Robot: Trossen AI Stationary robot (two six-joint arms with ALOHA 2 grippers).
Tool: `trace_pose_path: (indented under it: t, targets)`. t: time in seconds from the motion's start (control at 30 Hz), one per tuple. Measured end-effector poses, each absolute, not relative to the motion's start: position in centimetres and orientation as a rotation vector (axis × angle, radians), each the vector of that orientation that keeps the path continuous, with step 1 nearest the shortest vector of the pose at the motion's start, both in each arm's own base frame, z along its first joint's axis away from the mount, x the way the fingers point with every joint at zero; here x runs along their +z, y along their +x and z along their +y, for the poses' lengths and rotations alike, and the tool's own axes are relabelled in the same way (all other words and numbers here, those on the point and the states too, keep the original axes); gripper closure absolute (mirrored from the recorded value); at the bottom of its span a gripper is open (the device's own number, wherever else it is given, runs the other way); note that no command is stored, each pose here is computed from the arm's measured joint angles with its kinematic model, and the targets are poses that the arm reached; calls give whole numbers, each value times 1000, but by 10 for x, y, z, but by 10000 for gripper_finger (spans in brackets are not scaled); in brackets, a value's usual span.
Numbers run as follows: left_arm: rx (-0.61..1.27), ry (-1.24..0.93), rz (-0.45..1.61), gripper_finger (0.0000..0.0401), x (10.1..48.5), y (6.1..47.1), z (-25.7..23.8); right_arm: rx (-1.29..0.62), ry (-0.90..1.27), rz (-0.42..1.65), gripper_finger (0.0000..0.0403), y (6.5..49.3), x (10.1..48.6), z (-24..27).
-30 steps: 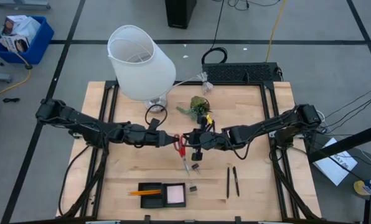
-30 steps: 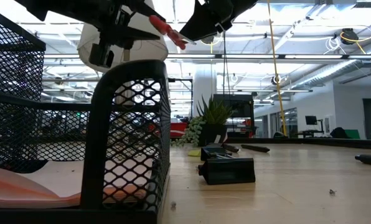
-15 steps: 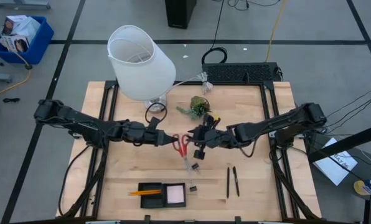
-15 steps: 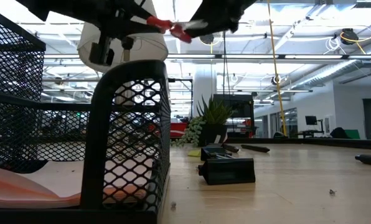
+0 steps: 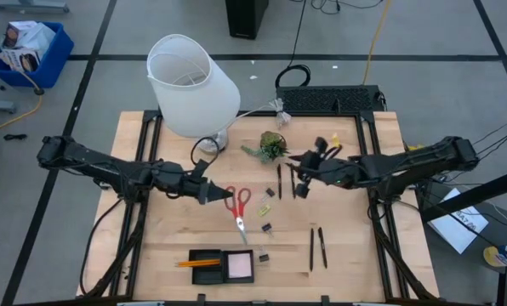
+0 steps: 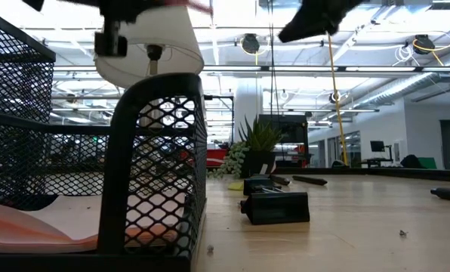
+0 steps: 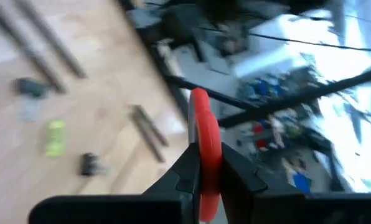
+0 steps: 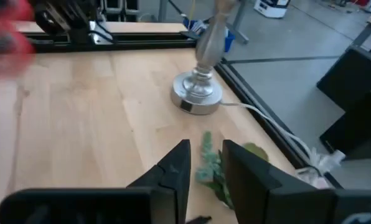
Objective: Pick and place office supplies into organizer
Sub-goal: Put the red scissors into the mesh desk organizer
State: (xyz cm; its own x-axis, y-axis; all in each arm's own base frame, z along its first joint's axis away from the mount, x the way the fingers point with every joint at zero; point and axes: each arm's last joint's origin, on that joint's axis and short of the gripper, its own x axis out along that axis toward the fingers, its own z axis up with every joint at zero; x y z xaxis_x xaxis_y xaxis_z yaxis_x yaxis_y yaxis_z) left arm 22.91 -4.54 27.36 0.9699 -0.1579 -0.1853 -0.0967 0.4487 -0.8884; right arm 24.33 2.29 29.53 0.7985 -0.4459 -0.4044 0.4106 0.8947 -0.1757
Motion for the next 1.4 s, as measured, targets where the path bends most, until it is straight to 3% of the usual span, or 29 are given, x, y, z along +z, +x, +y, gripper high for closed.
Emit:
trace_pose_path:
  t: [0.23, 0.43, 0.77, 1.0, 1.3, 1.4]
  targets:
    - [-176, -1005, 158, 367, 302, 198, -57, -462, 98, 276, 324, 218, 271, 19]
    - [-217, -877, 94, 359, 315, 169, -78, -306, 202, 150, 324, 211, 246, 23]
    - [-280, -657, 285, 368, 299, 146, -102, -306, 220, 73, 324, 213, 248, 20]
    - [-188, -496, 336, 357, 289, 141, -104, -374, 276, -36, 325, 213, 257, 16]
    - [-239, -493, 397, 368, 281, 143, -119, -410, 277, -43, 325, 213, 257, 15]
    - [-244, -450, 423, 354, 275, 145, -126, -419, 277, -45, 325, 213, 257, 15]
